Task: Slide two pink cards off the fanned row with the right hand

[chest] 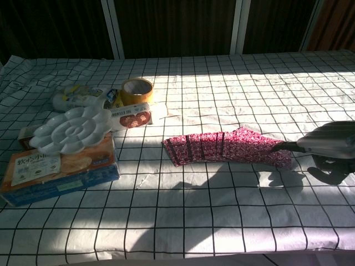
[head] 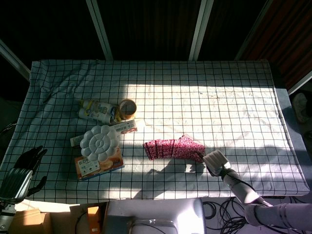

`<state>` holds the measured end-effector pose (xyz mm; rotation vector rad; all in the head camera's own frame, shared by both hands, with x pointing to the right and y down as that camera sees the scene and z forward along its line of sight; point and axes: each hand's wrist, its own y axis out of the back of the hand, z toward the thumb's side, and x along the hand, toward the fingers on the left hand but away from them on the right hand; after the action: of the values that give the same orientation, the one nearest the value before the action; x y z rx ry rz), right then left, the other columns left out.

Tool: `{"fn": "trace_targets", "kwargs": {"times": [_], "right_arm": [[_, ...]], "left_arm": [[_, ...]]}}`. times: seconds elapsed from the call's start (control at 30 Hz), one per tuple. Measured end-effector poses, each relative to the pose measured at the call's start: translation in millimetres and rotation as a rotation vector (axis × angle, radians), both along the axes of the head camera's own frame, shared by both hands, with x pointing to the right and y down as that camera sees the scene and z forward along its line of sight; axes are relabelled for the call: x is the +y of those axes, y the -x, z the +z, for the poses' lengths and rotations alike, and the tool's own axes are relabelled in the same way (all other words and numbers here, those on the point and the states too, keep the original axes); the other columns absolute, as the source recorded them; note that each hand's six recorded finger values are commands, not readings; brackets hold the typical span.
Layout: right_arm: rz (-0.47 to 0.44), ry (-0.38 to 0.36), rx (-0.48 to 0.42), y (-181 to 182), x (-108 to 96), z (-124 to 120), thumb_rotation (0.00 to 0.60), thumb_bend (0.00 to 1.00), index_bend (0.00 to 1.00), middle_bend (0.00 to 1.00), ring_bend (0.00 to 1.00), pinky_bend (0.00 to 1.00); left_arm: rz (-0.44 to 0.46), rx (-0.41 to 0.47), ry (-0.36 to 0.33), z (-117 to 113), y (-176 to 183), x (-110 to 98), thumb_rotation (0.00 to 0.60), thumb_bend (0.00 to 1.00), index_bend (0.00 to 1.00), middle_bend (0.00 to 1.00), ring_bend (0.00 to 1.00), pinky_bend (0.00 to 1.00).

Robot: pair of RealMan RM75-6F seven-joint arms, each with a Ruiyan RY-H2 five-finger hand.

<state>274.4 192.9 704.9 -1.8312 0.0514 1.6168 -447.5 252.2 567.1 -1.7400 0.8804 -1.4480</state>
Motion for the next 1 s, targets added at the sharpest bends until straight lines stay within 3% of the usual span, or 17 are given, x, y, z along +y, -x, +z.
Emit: {"fn": "trace_targets", "kwargs": {"times": [0.43,0.57,0.83,1.0], "right_arm": [[-0.022,0.026,0.094,-56,34,-14,0.600,0.63,0.16,0.99,0.97,0.99],[-0.025,0.008,0.077,-57,36,-20,0.600,0.63,0.14,0.99,0.97,0.99],[-0.024,-0.101,-0.042,-28,13,-35,0.600,0.63,0.12,0.99,0.97,0.99],[-0.001,-0.126,-0.065,-10,-3,-33,0.600,0.63,0.11,0.99,0.97,0.99]], "left_arm": [[0.003,0.001,0.005,0,-1,1,0.600,0.39,0.00,0.00,0.00,0.11],[0.007,0.002,0.007,1,-2,2,0.600,0.39,0.00,0.00,0.00,0.11],[0.003,0.004,0.003,0,-2,1,0.600,0.39,0.00,0.00,0.00,0.11],[-0.002,0.008,-0.003,-2,0,0,0.600,0.39,0.00,0.00,0.00,0.11]]}}
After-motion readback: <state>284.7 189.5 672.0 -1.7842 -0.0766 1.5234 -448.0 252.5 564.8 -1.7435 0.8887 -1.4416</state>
